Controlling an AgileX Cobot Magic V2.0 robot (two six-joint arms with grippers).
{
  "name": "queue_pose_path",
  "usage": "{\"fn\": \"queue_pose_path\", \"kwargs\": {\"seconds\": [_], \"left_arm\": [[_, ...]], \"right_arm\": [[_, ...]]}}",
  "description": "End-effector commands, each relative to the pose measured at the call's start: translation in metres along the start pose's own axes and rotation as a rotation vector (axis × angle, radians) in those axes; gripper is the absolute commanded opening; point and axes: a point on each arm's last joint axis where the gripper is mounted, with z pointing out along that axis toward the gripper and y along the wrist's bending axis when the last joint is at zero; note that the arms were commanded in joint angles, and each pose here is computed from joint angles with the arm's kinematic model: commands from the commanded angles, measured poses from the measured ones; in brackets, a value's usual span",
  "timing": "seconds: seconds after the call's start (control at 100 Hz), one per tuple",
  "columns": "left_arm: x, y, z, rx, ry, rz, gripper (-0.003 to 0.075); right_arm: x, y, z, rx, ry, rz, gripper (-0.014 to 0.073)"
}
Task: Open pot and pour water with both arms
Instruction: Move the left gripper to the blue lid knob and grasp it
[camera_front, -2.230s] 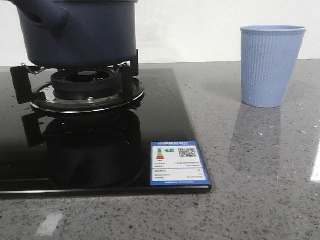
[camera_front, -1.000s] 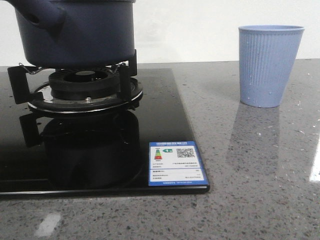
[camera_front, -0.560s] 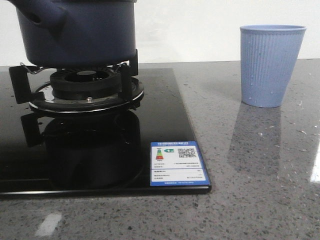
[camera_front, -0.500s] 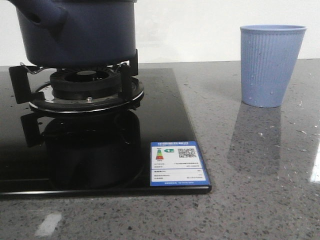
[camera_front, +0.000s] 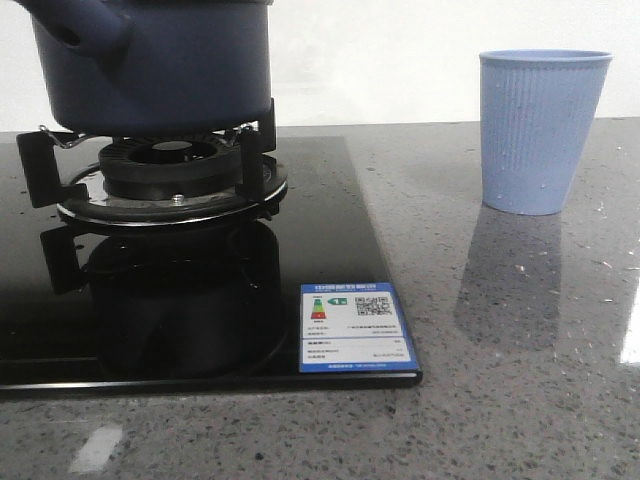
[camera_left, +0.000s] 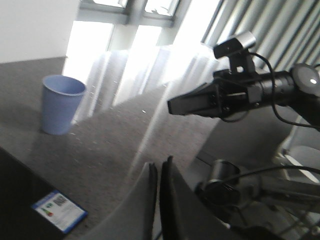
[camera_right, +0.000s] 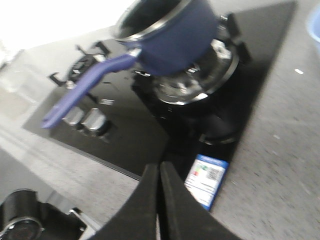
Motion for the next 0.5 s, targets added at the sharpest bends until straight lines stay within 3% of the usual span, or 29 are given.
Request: {"fn": "queue_pose_path", "kwargs": {"seconds": [0.0,0.13,0.26,0.38,0.49], "left_arm": [[-0.014,-0.002,0.011,0.126,-0.005,-0.084,-0.0017],[-0.022,0.004,0.028,0.207,0.021,-0.113,-0.0018],[-0.037,0.006,0.034,0.201,-0.026,0.049,-0.0018],[-0.047,0.012,0.039,0.146,-0.06,0.252,-0.0018],[-0.053,0.025,0.04,-0.005,-0.1,0.369,-0.0019]], "right_arm": [[-0.016,0.008,-0.001,-0.059,-0.089,0.003,-0.0075],[-0.018,0.008,0.0,-0.068,-0.101,0.021,-0.0075],[-0.018,0.008,0.0,-0.069,-0.098,0.021,-0.0075],[-0.018,0.008,0.0,-0.069,-0.098,0.021,-0.0075],[-0.02,0.007,0.0,-0.06,-0.116,0.022,-0.0075]]}}
